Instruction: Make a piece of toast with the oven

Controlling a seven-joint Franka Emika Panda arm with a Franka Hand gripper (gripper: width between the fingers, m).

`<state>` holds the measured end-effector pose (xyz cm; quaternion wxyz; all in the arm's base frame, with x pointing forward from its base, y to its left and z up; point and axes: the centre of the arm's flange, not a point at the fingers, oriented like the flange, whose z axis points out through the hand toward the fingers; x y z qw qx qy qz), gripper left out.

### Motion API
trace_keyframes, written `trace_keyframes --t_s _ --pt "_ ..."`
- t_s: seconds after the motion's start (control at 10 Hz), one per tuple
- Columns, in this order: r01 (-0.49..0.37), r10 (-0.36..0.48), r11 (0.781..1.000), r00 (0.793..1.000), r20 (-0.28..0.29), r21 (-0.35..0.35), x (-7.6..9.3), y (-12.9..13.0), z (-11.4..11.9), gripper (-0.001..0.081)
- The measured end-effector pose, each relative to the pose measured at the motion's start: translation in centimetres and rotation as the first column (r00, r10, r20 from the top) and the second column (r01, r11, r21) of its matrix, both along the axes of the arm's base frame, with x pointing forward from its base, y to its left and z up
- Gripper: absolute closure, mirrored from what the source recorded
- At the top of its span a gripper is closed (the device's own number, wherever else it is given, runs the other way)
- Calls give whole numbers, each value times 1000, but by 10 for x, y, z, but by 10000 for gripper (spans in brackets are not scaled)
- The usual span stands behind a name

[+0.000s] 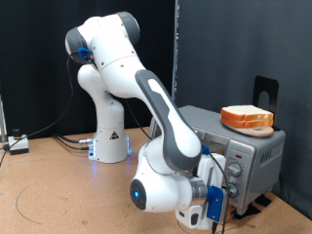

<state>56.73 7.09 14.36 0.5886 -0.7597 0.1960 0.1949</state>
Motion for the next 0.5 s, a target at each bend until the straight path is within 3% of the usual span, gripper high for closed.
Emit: trace_keyframes --t_s 0.2,0.5 --pt "66 -74 996 987 145 58 -11 -2 -6 706" --pt "91 -112 991 967 228 99 -16 -3 -10 706"
